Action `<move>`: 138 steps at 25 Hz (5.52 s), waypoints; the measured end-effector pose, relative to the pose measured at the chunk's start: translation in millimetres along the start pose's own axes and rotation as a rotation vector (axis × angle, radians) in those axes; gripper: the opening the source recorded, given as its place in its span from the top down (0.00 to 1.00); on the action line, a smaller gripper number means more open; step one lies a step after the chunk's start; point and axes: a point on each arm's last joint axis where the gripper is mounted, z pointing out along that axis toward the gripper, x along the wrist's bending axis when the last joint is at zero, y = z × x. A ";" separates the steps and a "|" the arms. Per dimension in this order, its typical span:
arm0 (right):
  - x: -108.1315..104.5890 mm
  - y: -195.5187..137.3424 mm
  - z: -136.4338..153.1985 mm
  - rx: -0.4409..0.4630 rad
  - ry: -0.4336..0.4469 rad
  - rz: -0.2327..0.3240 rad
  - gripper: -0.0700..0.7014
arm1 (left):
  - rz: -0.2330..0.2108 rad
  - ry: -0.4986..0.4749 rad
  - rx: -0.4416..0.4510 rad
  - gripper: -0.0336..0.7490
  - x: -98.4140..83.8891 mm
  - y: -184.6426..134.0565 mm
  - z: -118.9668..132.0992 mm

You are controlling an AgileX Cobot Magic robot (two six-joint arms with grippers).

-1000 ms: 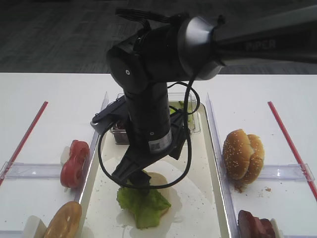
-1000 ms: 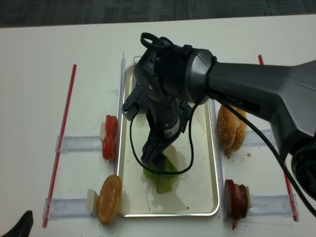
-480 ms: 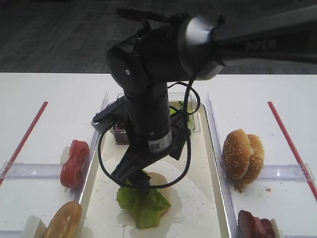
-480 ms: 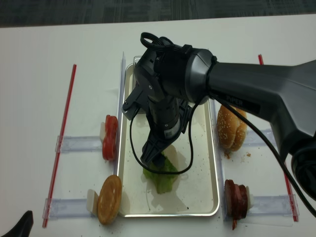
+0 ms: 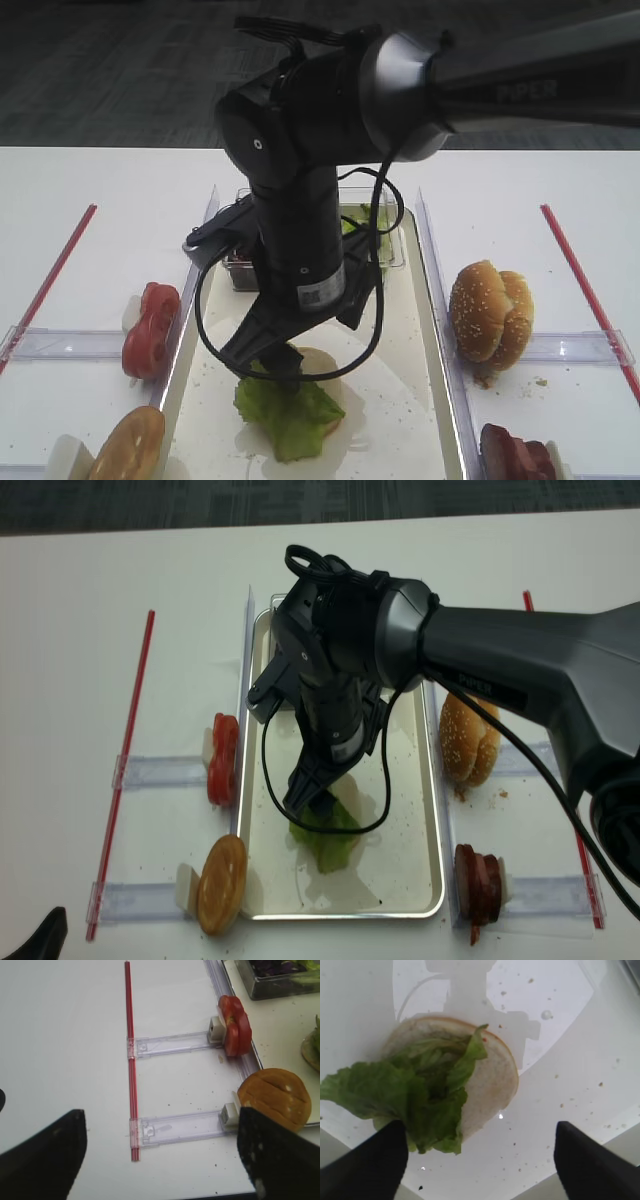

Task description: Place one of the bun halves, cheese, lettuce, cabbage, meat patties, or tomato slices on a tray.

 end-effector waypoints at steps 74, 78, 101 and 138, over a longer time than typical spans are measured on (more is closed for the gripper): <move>-258.3 -70.7 -87.7 -0.260 -0.059 0.662 0.16 | 0.000 0.000 0.000 0.24 0.0 0.0 0.0; -281.6 -91.3 -87.2 -0.253 -0.075 0.721 0.16 | 0.000 0.000 0.000 0.24 0.0 0.0 0.0; -317.2 -133.2 -79.2 -0.236 -0.056 0.791 0.17 | 0.000 0.000 0.000 0.24 0.0 0.0 0.0; -147.2 -270.7 -119.5 -0.420 -0.158 0.849 0.17 | 0.000 0.000 0.000 0.24 0.0 0.0 0.0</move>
